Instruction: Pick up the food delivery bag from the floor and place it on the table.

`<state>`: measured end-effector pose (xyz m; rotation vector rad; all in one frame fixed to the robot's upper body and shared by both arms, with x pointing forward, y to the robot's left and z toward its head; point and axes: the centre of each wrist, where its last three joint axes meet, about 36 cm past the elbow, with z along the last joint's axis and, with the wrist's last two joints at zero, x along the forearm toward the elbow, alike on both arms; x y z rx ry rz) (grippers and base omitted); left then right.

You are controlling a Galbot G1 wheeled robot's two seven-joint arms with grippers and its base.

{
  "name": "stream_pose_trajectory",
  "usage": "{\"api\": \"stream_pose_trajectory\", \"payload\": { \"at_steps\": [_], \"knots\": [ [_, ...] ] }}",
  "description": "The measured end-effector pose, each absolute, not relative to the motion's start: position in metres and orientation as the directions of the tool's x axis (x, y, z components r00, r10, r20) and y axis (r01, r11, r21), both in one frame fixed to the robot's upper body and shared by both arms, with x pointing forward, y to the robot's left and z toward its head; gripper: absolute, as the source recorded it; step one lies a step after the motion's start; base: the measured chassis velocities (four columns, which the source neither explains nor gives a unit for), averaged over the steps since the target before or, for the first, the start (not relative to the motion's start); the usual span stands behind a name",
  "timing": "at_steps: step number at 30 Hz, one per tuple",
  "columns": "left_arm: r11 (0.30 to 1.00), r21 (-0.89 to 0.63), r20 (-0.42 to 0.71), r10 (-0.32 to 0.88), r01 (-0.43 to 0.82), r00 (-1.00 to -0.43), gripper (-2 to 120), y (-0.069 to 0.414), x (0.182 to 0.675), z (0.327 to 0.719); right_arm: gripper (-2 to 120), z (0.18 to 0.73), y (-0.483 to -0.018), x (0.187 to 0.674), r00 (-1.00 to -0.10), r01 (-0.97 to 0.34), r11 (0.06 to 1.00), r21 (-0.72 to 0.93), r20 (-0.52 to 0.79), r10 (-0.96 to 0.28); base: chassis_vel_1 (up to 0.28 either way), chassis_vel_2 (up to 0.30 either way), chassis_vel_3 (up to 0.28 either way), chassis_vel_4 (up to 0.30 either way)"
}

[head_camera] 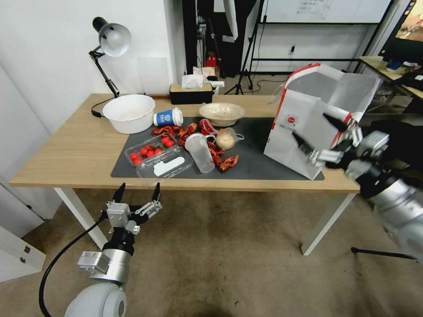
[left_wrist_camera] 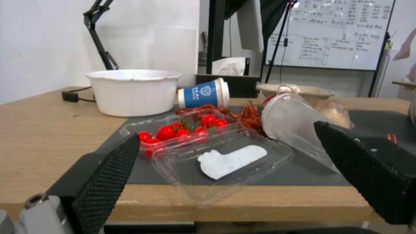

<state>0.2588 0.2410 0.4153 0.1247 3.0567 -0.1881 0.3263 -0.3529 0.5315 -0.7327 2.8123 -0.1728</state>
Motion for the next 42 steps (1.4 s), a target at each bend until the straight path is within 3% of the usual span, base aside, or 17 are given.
{"api": "stream_pose_trajectory", "payload": {
  "at_steps": [8, 12, 24, 42],
  "knots": [
    [0.989, -0.122, -0.081, 0.072, 0.082, -0.994, 100, 0.241, 0.259, 0.411, 100, 0.448, -0.323, 0.277, -0.970, -0.195, 0.975, -0.102, -0.130, -0.208, 0.000, 0.000, 0.000, 0.000],
    [0.989, -0.121, -0.080, 0.071, 0.081, -0.994, 100, 0.241, 0.259, 0.409, 100, 0.423, -0.317, 0.265, -0.983, -0.139, 0.985, -0.100, -0.104, -0.149, 0.000, 0.000, 0.000, 0.000],
    [0.989, -0.126, -0.085, 0.063, 0.073, -0.994, 100, 0.242, 0.259, 0.406, 100, 0.384, -0.297, 0.251, -0.994, -0.082, 0.995, -0.061, -0.068, -0.087, 0.000, 0.000, 0.000, 0.000],
    [0.989, -0.124, -0.090, 0.065, 0.076, -0.994, 100, 0.242, 0.260, 0.403, 100, 0.378, -0.295, 0.255, -0.995, -0.073, 0.996, -0.052, -0.071, -0.077, 0.000, 0.000, 0.000, 0.000]
  ]
}}
